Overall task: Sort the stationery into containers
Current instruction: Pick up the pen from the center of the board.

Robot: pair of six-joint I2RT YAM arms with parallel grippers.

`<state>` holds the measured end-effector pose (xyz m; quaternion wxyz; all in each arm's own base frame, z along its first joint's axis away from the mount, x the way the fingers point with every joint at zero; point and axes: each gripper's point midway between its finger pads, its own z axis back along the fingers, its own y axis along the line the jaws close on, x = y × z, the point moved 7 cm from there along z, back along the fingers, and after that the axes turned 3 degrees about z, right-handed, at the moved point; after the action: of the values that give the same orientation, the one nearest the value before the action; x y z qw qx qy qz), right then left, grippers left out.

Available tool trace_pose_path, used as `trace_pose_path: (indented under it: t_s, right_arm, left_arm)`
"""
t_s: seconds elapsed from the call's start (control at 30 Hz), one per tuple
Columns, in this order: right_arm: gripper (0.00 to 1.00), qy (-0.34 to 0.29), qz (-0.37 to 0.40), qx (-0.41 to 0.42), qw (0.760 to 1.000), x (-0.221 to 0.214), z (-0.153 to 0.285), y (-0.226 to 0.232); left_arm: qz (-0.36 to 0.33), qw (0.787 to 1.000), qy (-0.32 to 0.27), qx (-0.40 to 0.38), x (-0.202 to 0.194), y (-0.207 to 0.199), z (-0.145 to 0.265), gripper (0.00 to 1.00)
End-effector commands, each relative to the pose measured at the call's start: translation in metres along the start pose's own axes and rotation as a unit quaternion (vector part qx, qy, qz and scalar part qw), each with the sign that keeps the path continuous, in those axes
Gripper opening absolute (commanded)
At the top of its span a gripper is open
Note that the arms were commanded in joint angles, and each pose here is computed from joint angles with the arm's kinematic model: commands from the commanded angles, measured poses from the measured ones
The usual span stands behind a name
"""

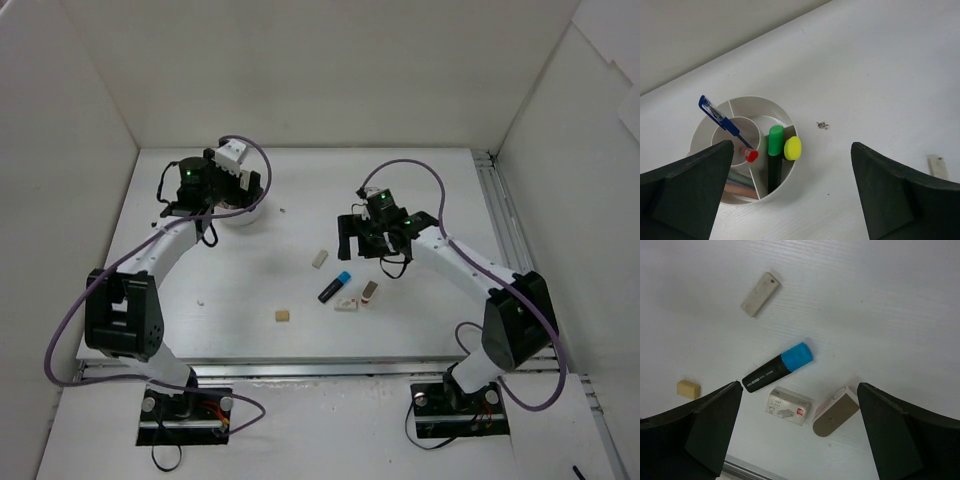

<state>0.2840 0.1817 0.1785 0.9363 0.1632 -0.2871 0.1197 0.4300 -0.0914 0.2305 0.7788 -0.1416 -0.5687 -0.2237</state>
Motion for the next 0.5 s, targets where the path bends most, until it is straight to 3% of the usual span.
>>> trace_pose_path:
  t_s: [0.0,0.17,0.2,0.23,0.33,0.4,0.47]
  right_arm:
    - [0.98,-0.023,-0.116,-0.097,0.988,0.004,-0.022,0.001]
    - [0.98,-0.023,-0.168,-0.153,0.974,-0.012,-0.055,0.022]
    - [0.98,-0.019,-0.166,-0.152,0.974,-0.016,-0.06,0.029]
    - [0.98,-0.014,-0.171,-0.156,0.973,-0.019,-0.068,0.032]
    - [0.97,-0.009,-0.177,-0.167,0.97,-0.026,-0.084,0.038]
    - [0.92,0.007,-0.184,-0.165,0.969,-0.033,-0.095,0.04]
    - [0.8,0.019,-0.186,-0.159,0.969,-0.038,-0.102,0.043]
  left_arm:
    - [0.001,0.995,-0.103,-0.014,0.062,-0.016,0.04,1.0]
    - [0.058,0.991,-0.116,-0.025,0.054,-0.058,0.094,1.0]
    - [0.084,0.991,-0.097,-0.027,0.028,-0.067,0.098,1.0]
    - [0.082,0.988,-0.129,-0.021,0.034,-0.072,0.117,1.0]
    - [0.088,0.984,-0.155,-0.023,0.018,-0.089,0.143,1.0]
    - [0.095,0.983,-0.158,-0.002,0.016,-0.09,0.16,1.0]
    - [0.094,0.983,-0.161,0.007,0.016,-0.09,0.168,1.0]
